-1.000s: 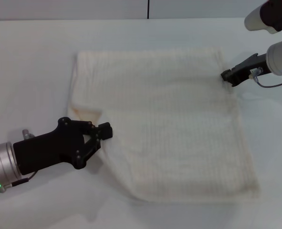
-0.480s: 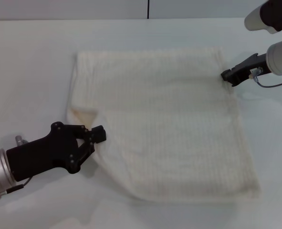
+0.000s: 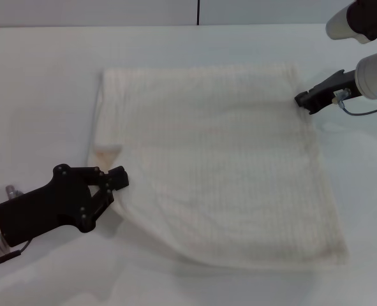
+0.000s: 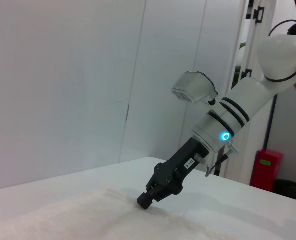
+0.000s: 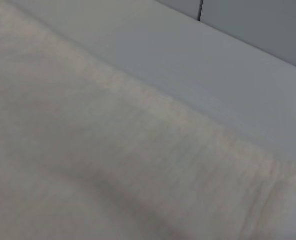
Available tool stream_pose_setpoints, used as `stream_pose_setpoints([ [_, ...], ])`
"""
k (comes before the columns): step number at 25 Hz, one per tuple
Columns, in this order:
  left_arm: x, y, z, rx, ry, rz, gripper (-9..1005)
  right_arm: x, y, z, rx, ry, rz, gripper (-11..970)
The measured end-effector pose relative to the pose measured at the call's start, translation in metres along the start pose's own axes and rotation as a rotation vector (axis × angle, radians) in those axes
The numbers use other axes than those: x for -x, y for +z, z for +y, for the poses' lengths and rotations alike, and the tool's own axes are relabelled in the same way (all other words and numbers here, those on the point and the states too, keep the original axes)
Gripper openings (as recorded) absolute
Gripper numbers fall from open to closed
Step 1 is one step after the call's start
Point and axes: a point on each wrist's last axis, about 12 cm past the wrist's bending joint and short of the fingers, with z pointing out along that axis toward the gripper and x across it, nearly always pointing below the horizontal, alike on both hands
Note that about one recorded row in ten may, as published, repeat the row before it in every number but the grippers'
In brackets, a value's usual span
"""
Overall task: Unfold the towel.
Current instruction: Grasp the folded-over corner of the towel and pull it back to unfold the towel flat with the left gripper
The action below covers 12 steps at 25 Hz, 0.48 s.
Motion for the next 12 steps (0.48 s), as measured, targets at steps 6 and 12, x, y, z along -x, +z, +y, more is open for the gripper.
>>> stream_pose_setpoints([
  [6,0.0002,-0.0053,-0.0004,0.007,0.005,-0.003,43,0.0017,0.0002,-0.0002,-0.004,-0.002,-0.003,-2],
  [12,-0.0010,-0.0085,-0.0024,0.003,0.005,0.000,43,0.0030,0.0003,-0.0002,-0.006,-0.004,-0.006,-2],
])
